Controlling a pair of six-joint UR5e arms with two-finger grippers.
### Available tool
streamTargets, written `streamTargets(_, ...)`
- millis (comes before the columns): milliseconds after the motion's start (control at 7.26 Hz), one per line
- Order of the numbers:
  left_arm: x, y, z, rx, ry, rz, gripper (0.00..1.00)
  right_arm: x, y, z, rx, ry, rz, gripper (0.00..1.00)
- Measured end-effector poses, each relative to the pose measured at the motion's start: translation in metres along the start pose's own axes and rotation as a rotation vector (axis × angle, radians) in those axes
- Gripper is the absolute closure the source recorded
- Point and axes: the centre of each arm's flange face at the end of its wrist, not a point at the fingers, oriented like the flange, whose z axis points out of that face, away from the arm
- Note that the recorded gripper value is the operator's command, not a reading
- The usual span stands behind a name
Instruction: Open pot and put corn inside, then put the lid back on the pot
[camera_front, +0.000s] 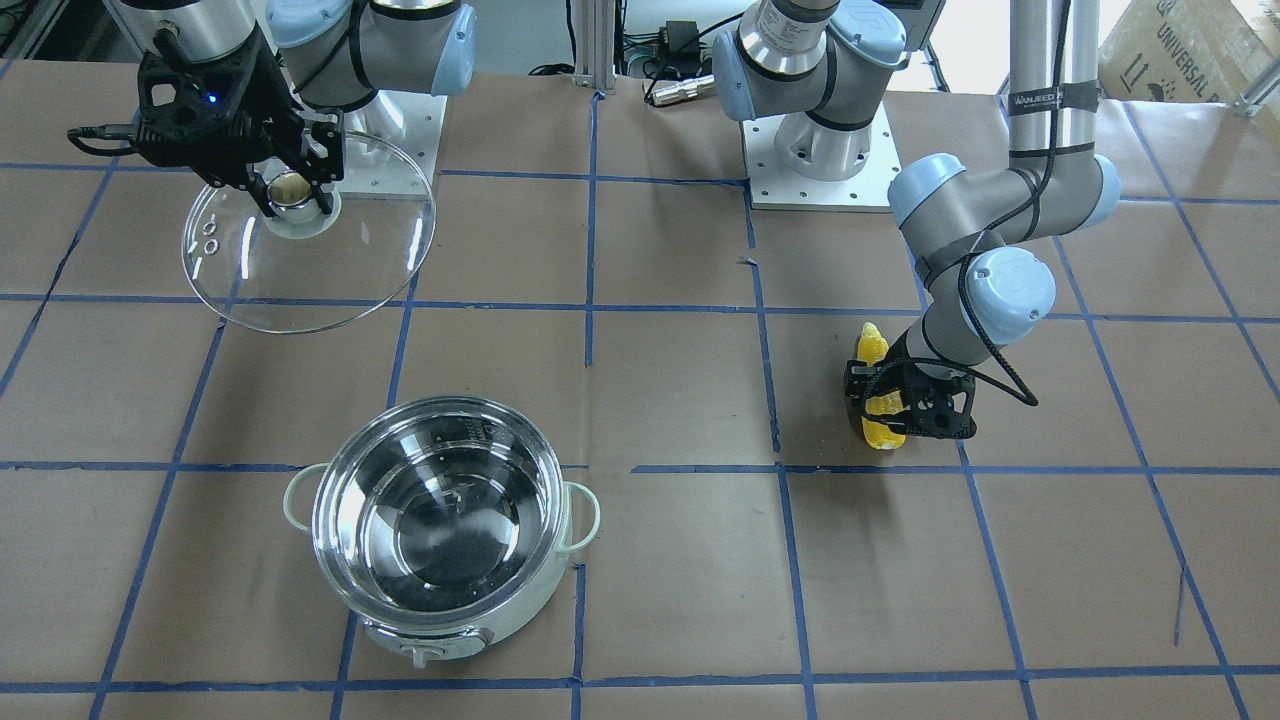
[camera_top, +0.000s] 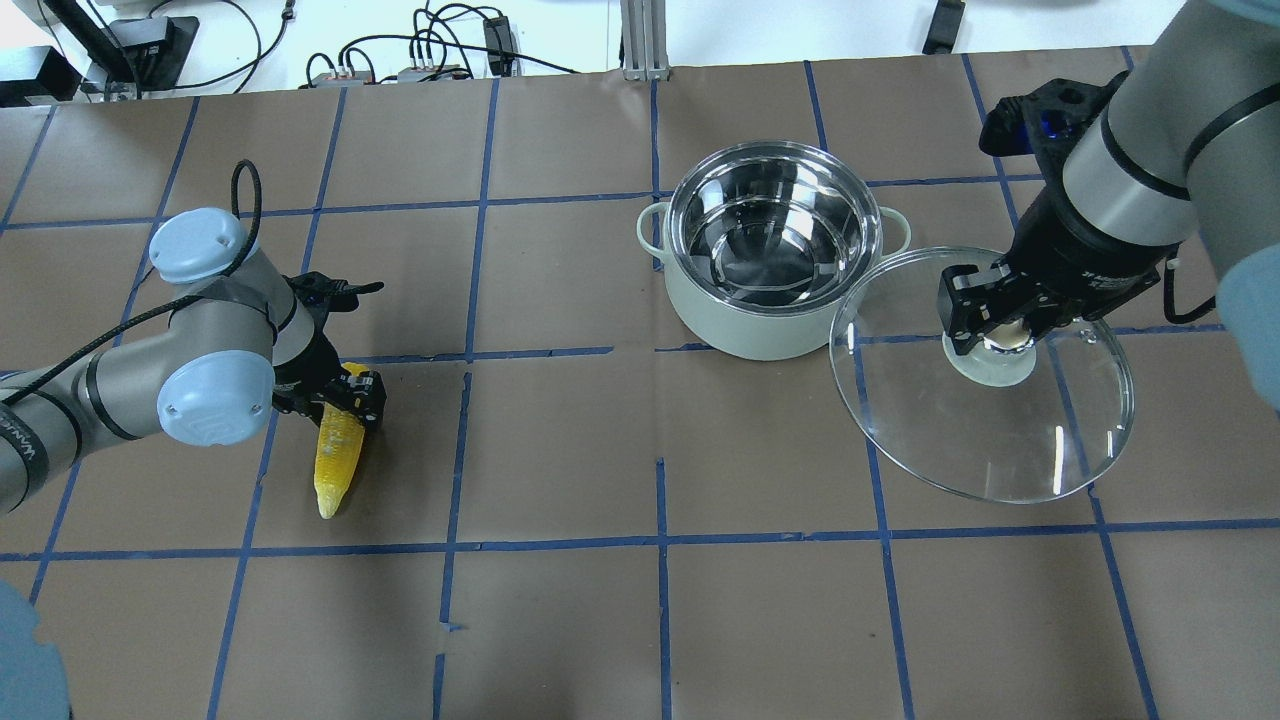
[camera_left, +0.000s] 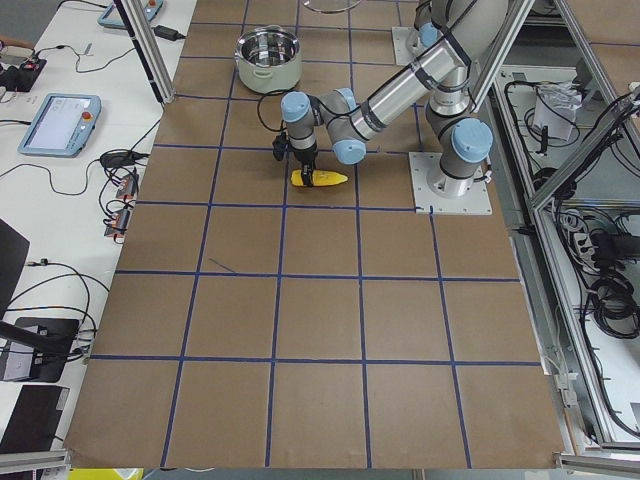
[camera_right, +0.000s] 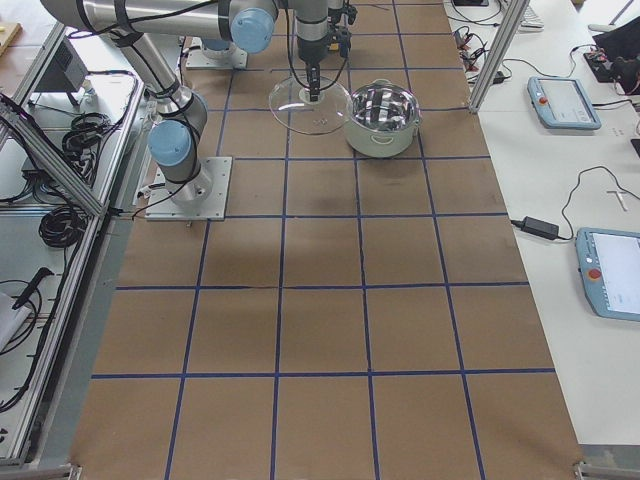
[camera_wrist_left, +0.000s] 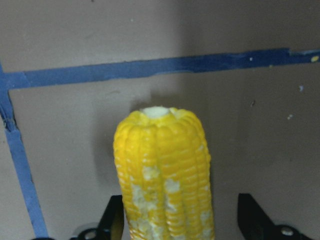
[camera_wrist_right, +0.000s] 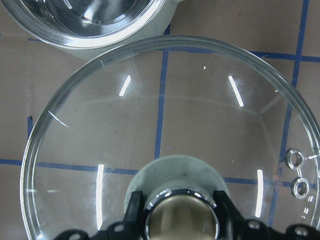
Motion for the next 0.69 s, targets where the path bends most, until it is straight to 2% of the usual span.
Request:
streamTargets(413, 0.021, -0.004, -0.022, 0.047, -0.012, -0.003, 0.75, 0.002, -0.002, 0.0, 0.012, 0.008, -0.003, 0.68)
streamTargets(688, 0.075, -0.021, -0.061, 0.084, -0.02, -0.018, 0.75, 0.003, -0.007, -0.005, 0.053, 0.022, -0.026, 0.68)
